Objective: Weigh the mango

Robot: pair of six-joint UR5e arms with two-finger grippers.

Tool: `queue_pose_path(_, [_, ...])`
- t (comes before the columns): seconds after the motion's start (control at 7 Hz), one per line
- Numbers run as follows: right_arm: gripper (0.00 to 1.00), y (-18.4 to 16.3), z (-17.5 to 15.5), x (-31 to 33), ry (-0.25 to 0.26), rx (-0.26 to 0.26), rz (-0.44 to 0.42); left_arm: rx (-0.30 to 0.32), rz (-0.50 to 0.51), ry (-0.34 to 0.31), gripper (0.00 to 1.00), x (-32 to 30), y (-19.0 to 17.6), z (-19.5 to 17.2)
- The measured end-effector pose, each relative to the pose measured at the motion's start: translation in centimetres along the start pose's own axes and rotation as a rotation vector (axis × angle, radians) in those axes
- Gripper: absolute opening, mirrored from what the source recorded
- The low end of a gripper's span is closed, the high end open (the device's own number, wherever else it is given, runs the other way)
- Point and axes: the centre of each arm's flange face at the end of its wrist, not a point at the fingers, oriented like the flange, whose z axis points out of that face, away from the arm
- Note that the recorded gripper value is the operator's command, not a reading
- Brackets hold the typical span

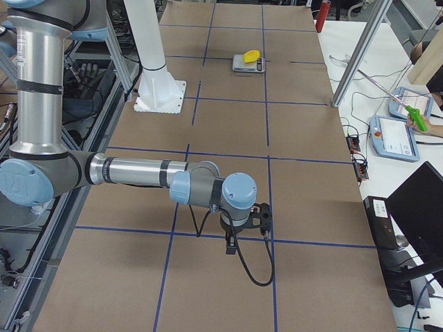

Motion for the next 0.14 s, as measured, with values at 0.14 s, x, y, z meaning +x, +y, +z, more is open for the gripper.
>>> queue_pose_path(0.14, [1.00, 0.00, 0.00, 0.00, 0.000, 0.000, 0.001, 0.002, 0.003, 0.001, 1.00, 0.07, -0.05, -0.07])
